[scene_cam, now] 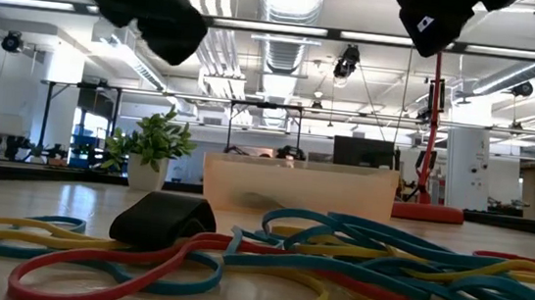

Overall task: Pick and place rubber bands into bin
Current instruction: Put the black rubber band into the bin

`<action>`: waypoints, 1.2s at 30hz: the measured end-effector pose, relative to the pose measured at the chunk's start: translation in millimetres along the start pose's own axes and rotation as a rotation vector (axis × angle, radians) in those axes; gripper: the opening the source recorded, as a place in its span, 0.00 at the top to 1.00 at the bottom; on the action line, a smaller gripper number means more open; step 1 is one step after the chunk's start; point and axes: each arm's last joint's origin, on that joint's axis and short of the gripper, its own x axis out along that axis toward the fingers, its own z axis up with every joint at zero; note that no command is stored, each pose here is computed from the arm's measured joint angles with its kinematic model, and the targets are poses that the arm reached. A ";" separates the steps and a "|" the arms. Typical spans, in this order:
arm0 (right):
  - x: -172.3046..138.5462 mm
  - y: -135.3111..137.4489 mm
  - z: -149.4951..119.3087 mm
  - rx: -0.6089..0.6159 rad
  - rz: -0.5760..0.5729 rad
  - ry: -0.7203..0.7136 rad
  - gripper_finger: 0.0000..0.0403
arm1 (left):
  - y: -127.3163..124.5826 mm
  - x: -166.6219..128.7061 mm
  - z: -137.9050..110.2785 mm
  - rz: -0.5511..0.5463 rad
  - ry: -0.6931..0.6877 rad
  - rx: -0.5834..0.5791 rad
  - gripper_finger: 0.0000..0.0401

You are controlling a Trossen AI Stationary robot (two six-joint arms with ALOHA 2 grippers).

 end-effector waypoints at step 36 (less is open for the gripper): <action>-5.1 1.3 -30.1 -0.143 -0.033 0.280 0.84 | -64.4 111.5 -39.8 0.019 0.296 0.555 0.69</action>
